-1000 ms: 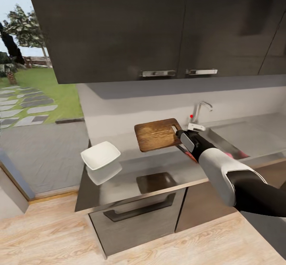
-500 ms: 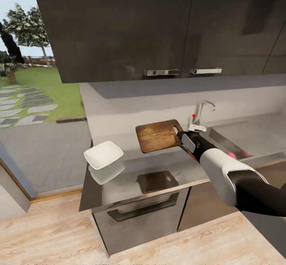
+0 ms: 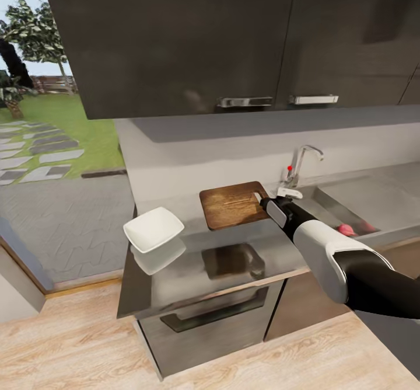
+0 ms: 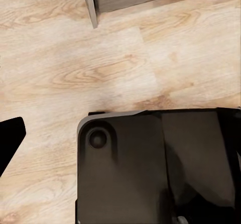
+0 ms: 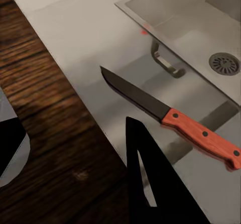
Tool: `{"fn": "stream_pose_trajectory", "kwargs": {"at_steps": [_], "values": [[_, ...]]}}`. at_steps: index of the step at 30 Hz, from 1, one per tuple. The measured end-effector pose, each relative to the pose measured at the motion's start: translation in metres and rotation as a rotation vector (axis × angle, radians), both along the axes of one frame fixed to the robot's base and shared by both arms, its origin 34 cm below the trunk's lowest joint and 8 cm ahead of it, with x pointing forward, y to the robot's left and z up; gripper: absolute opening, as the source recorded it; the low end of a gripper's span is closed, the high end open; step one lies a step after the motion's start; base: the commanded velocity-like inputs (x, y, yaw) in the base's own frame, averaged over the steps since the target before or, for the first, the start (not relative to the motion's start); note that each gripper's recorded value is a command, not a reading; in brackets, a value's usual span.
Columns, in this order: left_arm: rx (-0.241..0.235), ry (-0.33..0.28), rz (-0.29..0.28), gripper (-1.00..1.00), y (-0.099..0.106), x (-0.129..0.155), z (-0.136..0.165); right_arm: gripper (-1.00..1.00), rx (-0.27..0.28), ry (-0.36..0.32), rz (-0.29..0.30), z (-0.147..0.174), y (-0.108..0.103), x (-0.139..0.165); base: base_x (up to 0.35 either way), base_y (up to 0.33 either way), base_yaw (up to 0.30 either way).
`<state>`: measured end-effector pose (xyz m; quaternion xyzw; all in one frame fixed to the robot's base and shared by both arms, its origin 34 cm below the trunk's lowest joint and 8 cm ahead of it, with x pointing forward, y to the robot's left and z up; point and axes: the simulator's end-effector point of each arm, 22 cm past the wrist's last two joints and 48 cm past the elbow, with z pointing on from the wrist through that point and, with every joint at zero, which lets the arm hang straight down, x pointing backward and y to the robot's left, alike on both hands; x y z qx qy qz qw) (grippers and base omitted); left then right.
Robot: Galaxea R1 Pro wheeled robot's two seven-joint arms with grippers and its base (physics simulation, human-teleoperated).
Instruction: In the kitchen, take the Vidalia onion out of the sink, dice it on the chopping board with the paring knife, put the diced onion into the bowl on the countertop, then place both the paring knife and the chopping board into the sink.
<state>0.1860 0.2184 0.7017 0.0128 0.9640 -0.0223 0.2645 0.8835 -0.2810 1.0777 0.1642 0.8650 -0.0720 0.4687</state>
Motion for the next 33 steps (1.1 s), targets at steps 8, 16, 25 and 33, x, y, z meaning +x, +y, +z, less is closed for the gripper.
{"fn": "stream_pose_trajectory", "kwargs": {"at_steps": [8,16,25,33], "values": [[0.0,0.02,0.0,1.0,0.0,-0.007,-0.002,-1.0,-0.002,0.015,0.0,-0.011,-0.001,0.0,0.181,0.104,0.0],[-0.001,0.037,0.0,1.0,0.0,-0.012,-0.004,-1.0,-0.005,0.044,-0.002,-0.028,-0.003,-0.002,0.118,0.073,0.0],[-0.001,0.06,0.0,1.0,-0.001,-0.02,-0.006,-1.0,-0.005,0.062,-0.004,-0.04,-0.004,-0.002,0.004,0.002,0.0],[-0.004,0.085,0.0,1.0,-0.002,-0.03,-0.008,-1.0,-0.006,0.087,-0.003,-0.055,-0.003,-0.004,0.0,0.0,0.0]]}}
